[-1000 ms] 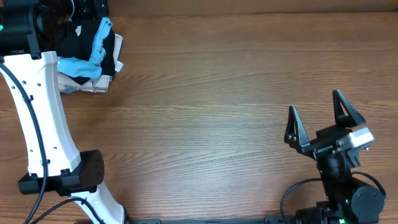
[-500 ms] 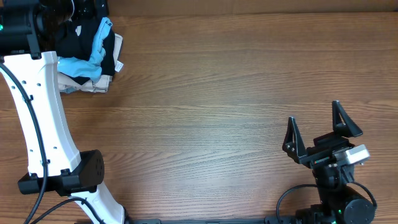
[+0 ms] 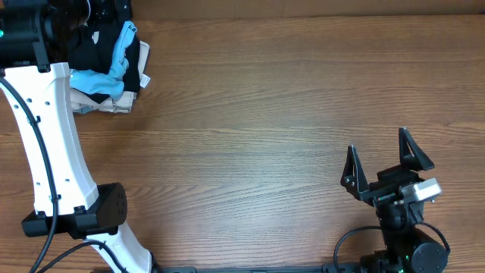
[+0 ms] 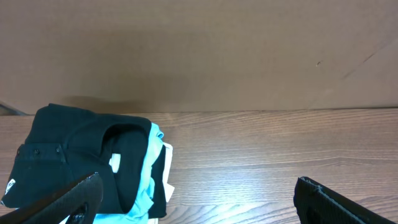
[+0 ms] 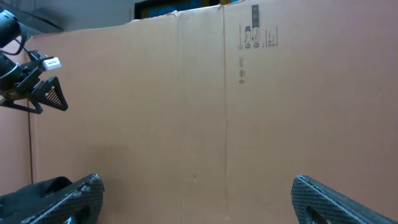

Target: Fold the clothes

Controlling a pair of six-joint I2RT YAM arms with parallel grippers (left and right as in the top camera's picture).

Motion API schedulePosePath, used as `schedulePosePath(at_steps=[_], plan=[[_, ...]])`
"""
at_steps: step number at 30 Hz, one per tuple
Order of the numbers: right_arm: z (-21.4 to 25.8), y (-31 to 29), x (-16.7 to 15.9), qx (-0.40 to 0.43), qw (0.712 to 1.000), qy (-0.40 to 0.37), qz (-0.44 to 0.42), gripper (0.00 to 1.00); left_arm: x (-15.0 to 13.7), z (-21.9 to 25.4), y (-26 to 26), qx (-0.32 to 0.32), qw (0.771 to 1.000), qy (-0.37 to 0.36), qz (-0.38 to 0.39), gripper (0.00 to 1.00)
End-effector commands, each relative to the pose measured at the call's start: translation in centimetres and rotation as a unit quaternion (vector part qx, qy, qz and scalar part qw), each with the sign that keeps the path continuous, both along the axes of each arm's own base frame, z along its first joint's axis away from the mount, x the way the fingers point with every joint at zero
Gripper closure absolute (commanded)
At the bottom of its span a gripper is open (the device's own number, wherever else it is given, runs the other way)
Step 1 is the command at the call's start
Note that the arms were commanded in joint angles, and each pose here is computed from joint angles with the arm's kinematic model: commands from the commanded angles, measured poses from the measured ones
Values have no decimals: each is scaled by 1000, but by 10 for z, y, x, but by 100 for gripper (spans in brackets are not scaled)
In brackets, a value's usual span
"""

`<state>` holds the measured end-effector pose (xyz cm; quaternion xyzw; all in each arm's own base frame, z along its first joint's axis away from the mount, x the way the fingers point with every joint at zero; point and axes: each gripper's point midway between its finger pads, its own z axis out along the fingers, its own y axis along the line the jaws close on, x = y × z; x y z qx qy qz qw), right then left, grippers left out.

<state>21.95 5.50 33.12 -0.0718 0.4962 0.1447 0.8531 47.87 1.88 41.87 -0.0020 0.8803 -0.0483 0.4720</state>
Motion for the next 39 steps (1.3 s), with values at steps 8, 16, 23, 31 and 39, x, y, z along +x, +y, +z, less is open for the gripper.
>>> schedulePosePath(at_steps=[8,16,23,31,39], plan=[[-17,-9,-18,16,999,-35,-17,0,0,-1,-1,-7,1000,2,-2,0],[-36,-19,-7,26,999,12,-46,0,0,-1,-1,-7,1000,2,-2,0],[-87,-27,16,19,989,125,-78,0,0,-1,-1,-7,1000,2,-2,0],[-149,-27,25,-5,965,248,-86,0,0,-1,-1,-7,1000,2,-2,0],[-161,-27,25,-10,959,271,-85,0,0,-1,-1,-7,1000,2,-2,0]])
